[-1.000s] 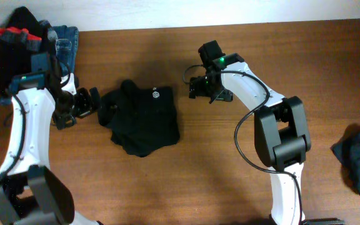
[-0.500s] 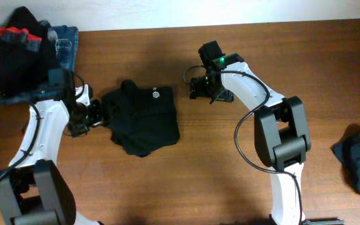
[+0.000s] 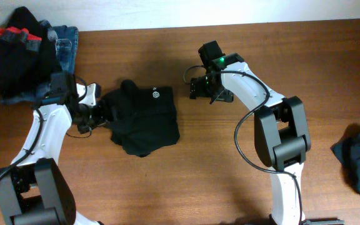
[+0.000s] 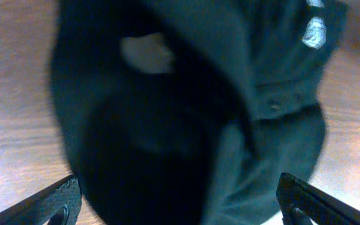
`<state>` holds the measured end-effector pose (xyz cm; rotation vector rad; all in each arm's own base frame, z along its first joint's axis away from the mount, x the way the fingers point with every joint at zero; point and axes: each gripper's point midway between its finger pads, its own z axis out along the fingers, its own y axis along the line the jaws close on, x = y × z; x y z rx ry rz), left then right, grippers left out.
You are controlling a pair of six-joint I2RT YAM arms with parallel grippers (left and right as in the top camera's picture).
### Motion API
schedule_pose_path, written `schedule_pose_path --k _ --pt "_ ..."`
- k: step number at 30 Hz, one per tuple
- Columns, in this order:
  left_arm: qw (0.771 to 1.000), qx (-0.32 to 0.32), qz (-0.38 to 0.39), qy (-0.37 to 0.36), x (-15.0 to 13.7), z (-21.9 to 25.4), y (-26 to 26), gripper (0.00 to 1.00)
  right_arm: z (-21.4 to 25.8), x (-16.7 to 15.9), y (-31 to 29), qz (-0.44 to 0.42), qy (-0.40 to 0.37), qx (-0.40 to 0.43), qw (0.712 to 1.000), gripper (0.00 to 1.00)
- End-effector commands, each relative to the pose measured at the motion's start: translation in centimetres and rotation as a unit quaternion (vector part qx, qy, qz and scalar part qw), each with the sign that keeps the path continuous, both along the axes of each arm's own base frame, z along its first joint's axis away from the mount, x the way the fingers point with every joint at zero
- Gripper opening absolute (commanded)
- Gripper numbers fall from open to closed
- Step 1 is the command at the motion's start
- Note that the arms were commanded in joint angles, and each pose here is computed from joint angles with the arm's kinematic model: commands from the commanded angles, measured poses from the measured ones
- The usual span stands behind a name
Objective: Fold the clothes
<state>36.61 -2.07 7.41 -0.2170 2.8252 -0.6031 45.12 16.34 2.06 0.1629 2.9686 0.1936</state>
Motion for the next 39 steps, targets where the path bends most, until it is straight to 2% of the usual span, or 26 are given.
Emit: schedule_pose_path --k 1,7,12,18,22,31,39 --pt "0.996 -0.049 -0.067 -0.031 -0.2 0.6 -2.1 0.99 0.0 0.1 -0.3 -0.003 -0.003 -0.009 1.0 0.99" --pt "0.997 -0.043 -0.064 -0.02 -0.8 -0.4 -2.0 0.99 0.0 0.1 -0.3 -0.003 -0.003 -0.009 1.0 0.99" --pt "1.0 0.004 -0.014 0.015 -1.4 -2.2 -0.2 0.99 0.0 0.1 -0.3 -0.003 -0.003 -0.009 1.0 0.99" --pt "1.0 0.003 -0.011 0.024 -2.1 -3.1 -0.2 0.99 0.0 0.1 -0.3 -0.003 -0.003 -0.009 1.0 0.99" --pt "0.998 0.032 0.035 0.045 -2.4 -3.9 1.0 0.99 0.0 0.1 -0.3 -0.003 -0.003 -0.009 1.0 0.99" --pt "0.999 0.02 0.044 0.018 -1.1 -3.7 0.8 0.99 0.0 0.1 -0.3 -0.003 -0.003 -0.009 1.0 0.99" --pt "0.999 -0.018 0.03 -0.008 -0.2 -3.0 -0.4 0.99 0.0 0.1 -0.3 -0.003 -0.003 -0.009 1.0 0.99"
